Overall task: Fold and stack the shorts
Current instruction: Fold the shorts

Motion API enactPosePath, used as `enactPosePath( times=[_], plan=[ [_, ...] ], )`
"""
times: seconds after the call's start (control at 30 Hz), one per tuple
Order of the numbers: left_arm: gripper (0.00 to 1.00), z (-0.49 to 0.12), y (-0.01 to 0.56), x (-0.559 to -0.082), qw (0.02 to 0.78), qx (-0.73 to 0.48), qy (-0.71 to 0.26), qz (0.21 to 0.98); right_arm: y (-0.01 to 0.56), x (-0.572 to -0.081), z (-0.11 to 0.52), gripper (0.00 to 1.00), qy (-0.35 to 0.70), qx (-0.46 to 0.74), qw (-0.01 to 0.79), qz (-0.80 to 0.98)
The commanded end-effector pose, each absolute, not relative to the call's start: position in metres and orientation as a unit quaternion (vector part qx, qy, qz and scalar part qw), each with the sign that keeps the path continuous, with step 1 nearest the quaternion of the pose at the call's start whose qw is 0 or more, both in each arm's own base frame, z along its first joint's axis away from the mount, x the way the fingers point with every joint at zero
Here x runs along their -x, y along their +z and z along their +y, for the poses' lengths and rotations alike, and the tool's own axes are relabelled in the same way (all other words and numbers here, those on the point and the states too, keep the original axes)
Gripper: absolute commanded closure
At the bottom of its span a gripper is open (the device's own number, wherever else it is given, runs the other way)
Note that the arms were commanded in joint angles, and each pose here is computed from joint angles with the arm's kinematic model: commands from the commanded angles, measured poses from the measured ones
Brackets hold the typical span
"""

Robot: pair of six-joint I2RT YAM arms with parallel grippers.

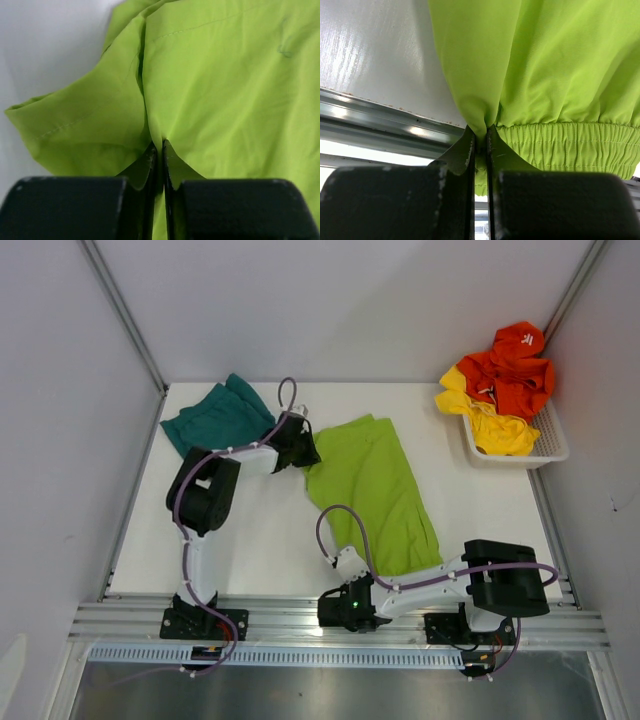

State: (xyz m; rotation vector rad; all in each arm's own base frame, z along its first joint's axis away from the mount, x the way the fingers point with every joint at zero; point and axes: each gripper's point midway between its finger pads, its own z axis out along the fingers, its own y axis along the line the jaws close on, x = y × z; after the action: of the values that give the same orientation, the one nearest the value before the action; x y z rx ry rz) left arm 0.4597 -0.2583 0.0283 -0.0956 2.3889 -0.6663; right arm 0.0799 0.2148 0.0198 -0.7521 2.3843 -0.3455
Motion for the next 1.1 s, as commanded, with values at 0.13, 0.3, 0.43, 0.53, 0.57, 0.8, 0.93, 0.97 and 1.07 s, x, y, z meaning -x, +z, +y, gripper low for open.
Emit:
enactPosePath(
  times=[0.13, 0.3, 0.43, 0.53, 0.57, 0.8, 0.93, 0.97, 1.07],
  plan=[
    [0.93, -0.234, 0.082, -0.478, 0.456, 0.017, -0.045, 0.889, -0.008, -0.057, 0.213, 1.00, -0.119, 0.271, 0.247, 0.923],
    [0.95, -0.246, 0.111, -0.473, 0.498, 0.007, -0.014, 0.867, -0.009, -0.058, 0.214, 1.00, -0.119, 0.270, 0.247, 0.923],
    [0.97, -0.263, 0.130, -0.465, 0.511, -0.009, -0.020, 0.859, -0.010, -0.057, 0.214, 1.00, -0.118, 0.272, 0.247, 0.923],
    [0.97, -0.281, 0.144, -0.453, 0.520, -0.030, -0.029, 0.853, -0.010, -0.058, 0.215, 1.00, -0.116, 0.273, 0.248, 0.922],
    [0.97, -0.287, 0.148, -0.451, 0.522, -0.035, -0.025, 0.852, -0.010, -0.058, 0.217, 1.00, -0.114, 0.273, 0.249, 0.922],
    [0.87, -0.348, 0.123, -0.413, 0.478, -0.105, -0.072, 0.869, -0.011, -0.058, 0.222, 1.00, -0.111, 0.275, 0.249, 0.922],
    [0.34, -0.368, 0.105, -0.396, 0.441, -0.129, -0.117, 0.880, -0.012, -0.057, 0.222, 1.00, -0.110, 0.277, 0.249, 0.922],
    [0.26, -0.367, 0.104, -0.395, 0.440, -0.127, -0.116, 0.882, -0.013, -0.057, 0.222, 1.00, -0.110, 0.276, 0.248, 0.922],
    [0.10, -0.359, 0.111, -0.400, 0.448, -0.123, -0.108, 0.879, -0.012, -0.058, 0.222, 1.00, -0.110, 0.276, 0.248, 0.922]
  ],
)
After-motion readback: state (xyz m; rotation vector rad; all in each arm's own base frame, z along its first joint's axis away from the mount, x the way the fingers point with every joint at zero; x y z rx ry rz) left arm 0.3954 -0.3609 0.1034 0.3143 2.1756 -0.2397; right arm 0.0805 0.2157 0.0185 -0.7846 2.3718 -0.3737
